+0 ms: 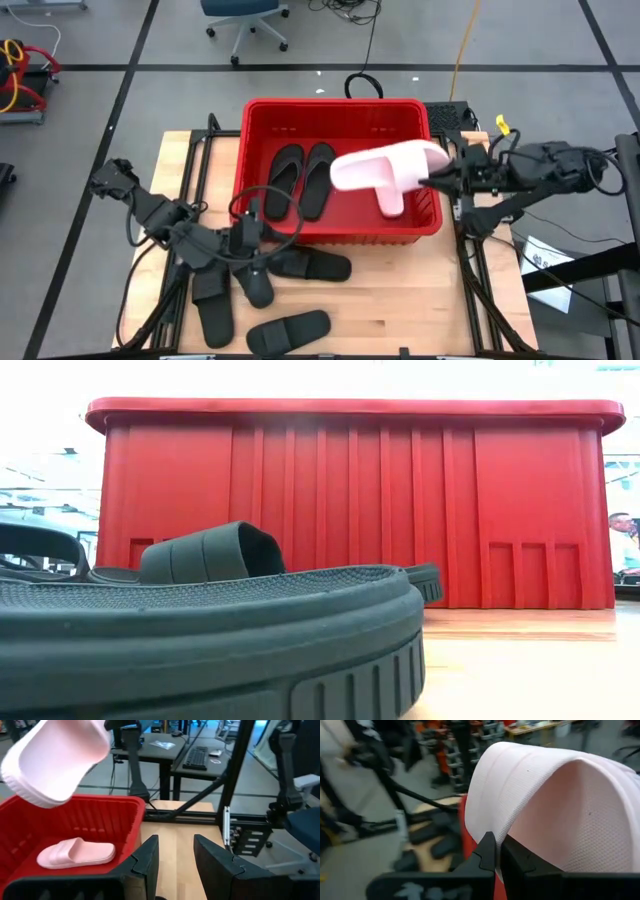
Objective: Pick and place slides into bin
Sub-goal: Put the pink slide into the red bin
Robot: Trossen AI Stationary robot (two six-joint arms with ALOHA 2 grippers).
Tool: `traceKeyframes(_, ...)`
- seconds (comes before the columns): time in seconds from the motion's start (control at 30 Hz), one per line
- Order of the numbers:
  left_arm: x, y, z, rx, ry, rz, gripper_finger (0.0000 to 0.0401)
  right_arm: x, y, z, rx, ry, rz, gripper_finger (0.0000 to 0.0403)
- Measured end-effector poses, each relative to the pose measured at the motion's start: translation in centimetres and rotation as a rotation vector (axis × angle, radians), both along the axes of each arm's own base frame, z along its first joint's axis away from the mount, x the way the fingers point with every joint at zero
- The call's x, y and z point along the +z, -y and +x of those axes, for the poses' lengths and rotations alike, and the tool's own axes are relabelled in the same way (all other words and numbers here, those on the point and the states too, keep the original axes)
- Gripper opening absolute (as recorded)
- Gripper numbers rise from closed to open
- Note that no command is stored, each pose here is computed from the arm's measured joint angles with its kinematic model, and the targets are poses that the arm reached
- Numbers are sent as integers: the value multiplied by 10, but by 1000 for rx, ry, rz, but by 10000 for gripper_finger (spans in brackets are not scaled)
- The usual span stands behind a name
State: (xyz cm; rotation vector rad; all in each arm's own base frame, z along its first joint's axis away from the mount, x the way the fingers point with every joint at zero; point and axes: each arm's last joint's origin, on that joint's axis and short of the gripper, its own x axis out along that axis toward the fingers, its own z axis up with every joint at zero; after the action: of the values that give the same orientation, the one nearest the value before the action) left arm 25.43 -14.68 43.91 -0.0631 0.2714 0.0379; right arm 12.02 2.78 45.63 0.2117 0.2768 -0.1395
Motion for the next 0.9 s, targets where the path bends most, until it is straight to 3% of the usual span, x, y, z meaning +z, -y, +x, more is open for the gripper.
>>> traceKeyframes(0.2, 0, -10, 5, 40, -1, 2, 122, 1, 17, 7, -67, -82, -189, 0)
traceKeyframes(0.47, -1, -19, 10, 51, -10, 57, 122, -16, 45, 56, -89, -265, -291, 0)
traceKeyframes(0.6, -1, -21, 11, 31, -24, 133, 122, -31, 66, 80, -78, -376, -279, 0)
traceKeyframes(0.9, -7, -27, 11, -6, -99, 329, 122, -76, 110, 113, 13, -641, -108, 0)
